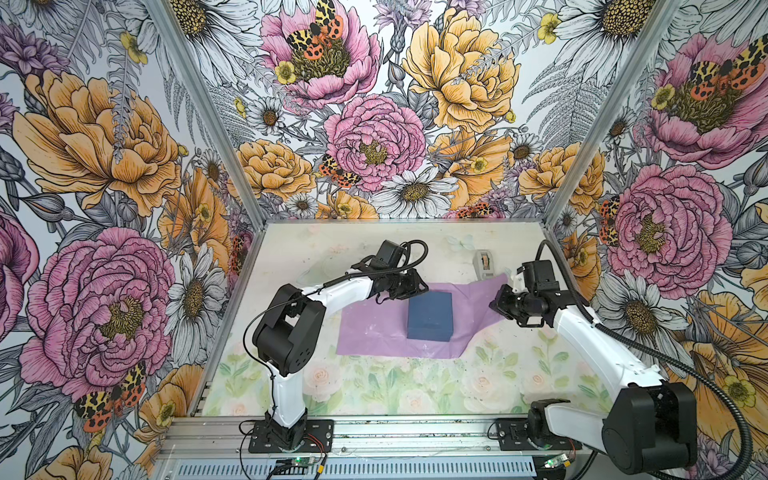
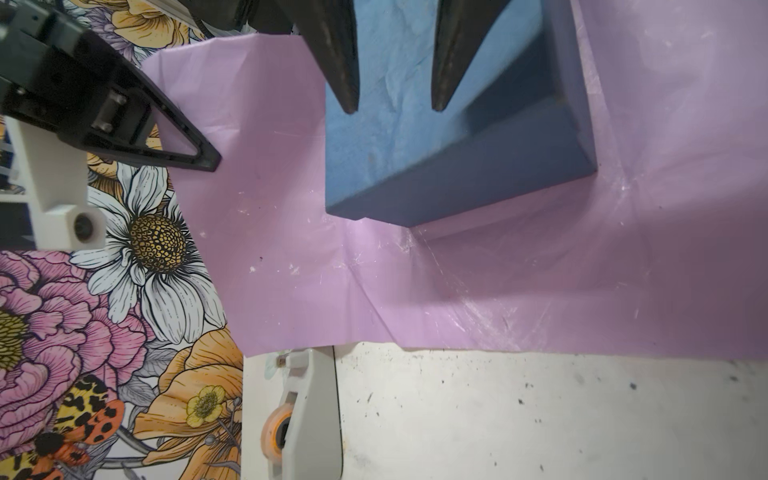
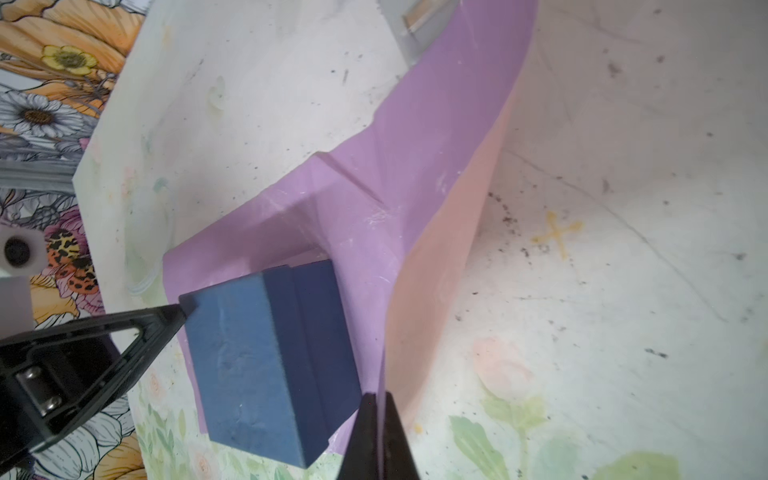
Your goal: Wrap the gift box in paper
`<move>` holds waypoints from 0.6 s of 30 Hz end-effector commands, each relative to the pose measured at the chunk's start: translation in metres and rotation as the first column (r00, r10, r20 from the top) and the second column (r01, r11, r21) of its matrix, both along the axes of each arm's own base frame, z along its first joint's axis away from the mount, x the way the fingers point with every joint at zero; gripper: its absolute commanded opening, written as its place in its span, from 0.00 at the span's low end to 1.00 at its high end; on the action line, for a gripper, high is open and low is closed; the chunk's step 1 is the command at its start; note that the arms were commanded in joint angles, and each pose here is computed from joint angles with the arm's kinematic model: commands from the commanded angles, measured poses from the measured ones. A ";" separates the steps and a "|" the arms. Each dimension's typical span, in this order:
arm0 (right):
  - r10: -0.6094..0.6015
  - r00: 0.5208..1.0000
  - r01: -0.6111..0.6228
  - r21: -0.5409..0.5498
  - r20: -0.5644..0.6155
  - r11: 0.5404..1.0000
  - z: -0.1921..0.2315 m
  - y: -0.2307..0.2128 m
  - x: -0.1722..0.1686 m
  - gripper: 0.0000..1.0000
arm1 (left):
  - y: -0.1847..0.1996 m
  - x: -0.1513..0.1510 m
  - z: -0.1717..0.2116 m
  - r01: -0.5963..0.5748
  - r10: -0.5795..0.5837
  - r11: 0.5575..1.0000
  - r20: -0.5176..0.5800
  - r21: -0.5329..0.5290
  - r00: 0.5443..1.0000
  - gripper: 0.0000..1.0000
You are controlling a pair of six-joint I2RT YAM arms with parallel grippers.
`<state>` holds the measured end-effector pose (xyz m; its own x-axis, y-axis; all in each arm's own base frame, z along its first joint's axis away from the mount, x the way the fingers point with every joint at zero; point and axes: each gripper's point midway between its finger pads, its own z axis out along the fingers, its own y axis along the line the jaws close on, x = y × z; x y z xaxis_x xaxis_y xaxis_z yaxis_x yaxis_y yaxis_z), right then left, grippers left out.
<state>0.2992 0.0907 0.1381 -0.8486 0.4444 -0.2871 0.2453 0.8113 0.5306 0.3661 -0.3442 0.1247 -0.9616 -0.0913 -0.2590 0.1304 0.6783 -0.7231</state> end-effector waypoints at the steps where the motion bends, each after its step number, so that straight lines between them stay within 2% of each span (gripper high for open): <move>1: 0.073 0.993 -0.070 -0.029 0.098 0.997 0.020 0.018 0.016 0.00 | 0.000 0.010 0.041 -0.010 0.014 0.998 0.058 -0.070 0.998 0.37; 4: 0.161 0.974 -0.159 -0.027 0.159 0.987 0.030 0.046 0.023 0.00 | 0.002 0.012 0.068 -0.010 0.020 0.993 0.092 -0.114 0.996 0.41; 11: 0.375 0.902 -0.374 -0.048 0.213 0.926 0.034 0.109 0.024 0.00 | -0.004 0.012 0.092 0.008 0.011 0.984 0.107 -0.180 0.994 0.46; 18: 0.485 0.847 -0.487 -0.048 0.216 0.872 0.024 0.142 0.023 0.00 | -0.009 0.016 0.100 0.013 0.011 0.978 0.115 -0.207 0.993 0.46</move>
